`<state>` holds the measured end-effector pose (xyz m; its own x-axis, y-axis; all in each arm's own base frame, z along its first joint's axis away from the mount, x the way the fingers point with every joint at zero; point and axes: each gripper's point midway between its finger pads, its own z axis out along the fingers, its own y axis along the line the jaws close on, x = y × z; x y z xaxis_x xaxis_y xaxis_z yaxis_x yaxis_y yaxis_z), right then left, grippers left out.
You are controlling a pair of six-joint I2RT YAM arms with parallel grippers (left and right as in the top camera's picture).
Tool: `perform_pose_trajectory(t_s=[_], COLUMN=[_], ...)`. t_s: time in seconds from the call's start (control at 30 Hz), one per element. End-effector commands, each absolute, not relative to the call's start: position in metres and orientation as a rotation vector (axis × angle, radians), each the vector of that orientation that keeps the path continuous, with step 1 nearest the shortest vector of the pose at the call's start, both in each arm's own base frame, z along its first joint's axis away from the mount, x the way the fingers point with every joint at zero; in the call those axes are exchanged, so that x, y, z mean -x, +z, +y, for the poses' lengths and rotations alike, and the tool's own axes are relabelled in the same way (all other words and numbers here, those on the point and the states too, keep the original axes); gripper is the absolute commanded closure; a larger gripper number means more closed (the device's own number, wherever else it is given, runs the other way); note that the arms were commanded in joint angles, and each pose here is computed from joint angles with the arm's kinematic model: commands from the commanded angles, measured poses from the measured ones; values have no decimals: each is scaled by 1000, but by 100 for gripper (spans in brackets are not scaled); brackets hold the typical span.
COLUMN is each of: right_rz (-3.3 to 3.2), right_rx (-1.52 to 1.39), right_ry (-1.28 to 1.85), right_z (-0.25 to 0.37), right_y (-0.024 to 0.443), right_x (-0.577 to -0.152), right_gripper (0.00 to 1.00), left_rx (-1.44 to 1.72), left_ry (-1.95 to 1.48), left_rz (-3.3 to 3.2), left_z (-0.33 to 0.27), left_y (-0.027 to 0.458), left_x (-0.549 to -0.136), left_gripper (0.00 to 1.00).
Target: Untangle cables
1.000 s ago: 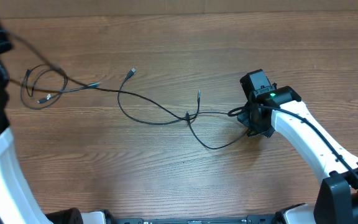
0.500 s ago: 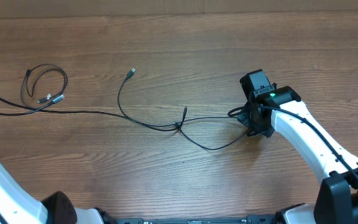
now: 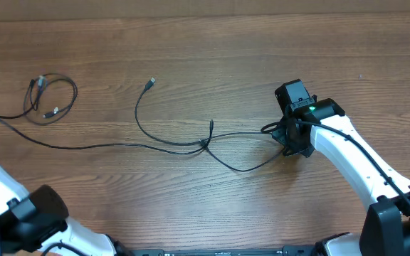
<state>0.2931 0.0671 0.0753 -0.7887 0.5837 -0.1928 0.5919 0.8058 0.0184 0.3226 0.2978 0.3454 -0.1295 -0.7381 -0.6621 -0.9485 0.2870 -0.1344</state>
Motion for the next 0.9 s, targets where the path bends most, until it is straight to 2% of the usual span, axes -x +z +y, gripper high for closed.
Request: perform_pose_trajectory(t_s=[0.0,0.03,0.07,0.1,0.13,0.27,0.4,0.57,0.67,0.87], right_rz=[2773,2772,2772,2772,2772,2776,2776,2777,2777,2782], right_rx=[-932,-932,-932,-932,-932,-932,-932,-932,-931,-927], right_ry=[-78,-78,-78,-78,-77,-62,-62,-63,-63,-67], right_z=[64,64,64,64,64,66,66,66,66,66], right_y=[80,80,80,80,80,80,80,80,80,80], right_x=[-299,-299,-299,-299,-299,-299,-299,-299,-299,-298], right_gripper=[96,96,96,96,96,96,96,96,96,96], left_rx=[1444,1434,1429,1424,1409,1351,1158,773,394,-24], left_ry=[361,331,288,249,190,-14,-86,-93,-148,-190], left_rz=[2034,2056,2079,2099,2127,2223,2348,2532,2654,2804], left_z=[293,290,285,281,273,239,197,127,64,-26], left_y=[329,325,321,317,313,302,299,295,288,259], left_x=[-338,-341,-345,-348,-353,-370,-391,-413,-422,-421], left_gripper=[41,25,14,7,6,5,6,4,4,6])
